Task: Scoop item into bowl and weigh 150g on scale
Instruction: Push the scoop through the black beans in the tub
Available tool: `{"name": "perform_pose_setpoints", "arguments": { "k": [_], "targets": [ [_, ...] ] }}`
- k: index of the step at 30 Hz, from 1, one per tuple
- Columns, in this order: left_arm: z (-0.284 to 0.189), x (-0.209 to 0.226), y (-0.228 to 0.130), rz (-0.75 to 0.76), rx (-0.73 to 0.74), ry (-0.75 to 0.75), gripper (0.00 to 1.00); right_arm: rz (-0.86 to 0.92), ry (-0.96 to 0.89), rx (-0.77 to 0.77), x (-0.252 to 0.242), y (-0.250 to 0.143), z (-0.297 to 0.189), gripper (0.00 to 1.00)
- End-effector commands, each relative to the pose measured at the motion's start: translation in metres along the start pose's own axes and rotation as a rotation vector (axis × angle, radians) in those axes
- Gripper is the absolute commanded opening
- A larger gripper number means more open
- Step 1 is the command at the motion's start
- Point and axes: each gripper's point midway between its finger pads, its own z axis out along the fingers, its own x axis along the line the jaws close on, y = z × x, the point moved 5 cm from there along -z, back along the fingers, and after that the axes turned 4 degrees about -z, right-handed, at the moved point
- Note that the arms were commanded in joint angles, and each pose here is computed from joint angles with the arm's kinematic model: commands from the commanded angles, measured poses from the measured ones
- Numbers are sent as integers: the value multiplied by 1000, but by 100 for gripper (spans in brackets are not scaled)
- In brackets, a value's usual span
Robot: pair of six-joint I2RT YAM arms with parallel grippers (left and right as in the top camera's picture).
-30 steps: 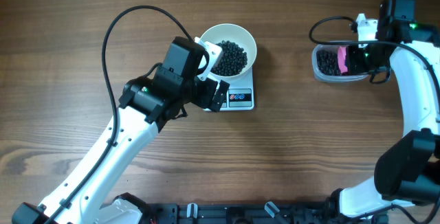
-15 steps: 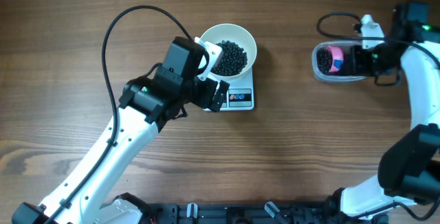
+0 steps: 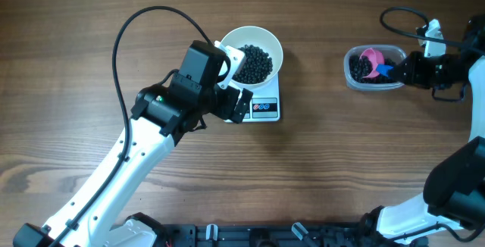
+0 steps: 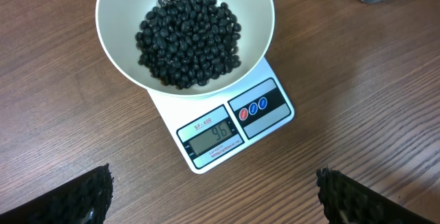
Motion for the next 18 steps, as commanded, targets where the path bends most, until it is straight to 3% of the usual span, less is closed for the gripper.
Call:
{"name": "perform_pose_setpoints", "arguments": {
  "k": [1, 18],
  "targets": [
    [4, -3, -3, 19, 15, -16, 100, 11, 64, 27, 0, -9, 15, 4],
    [4, -3, -3, 19, 15, -16, 100, 56, 206, -8, 12, -13, 26, 4]
  ]
}}
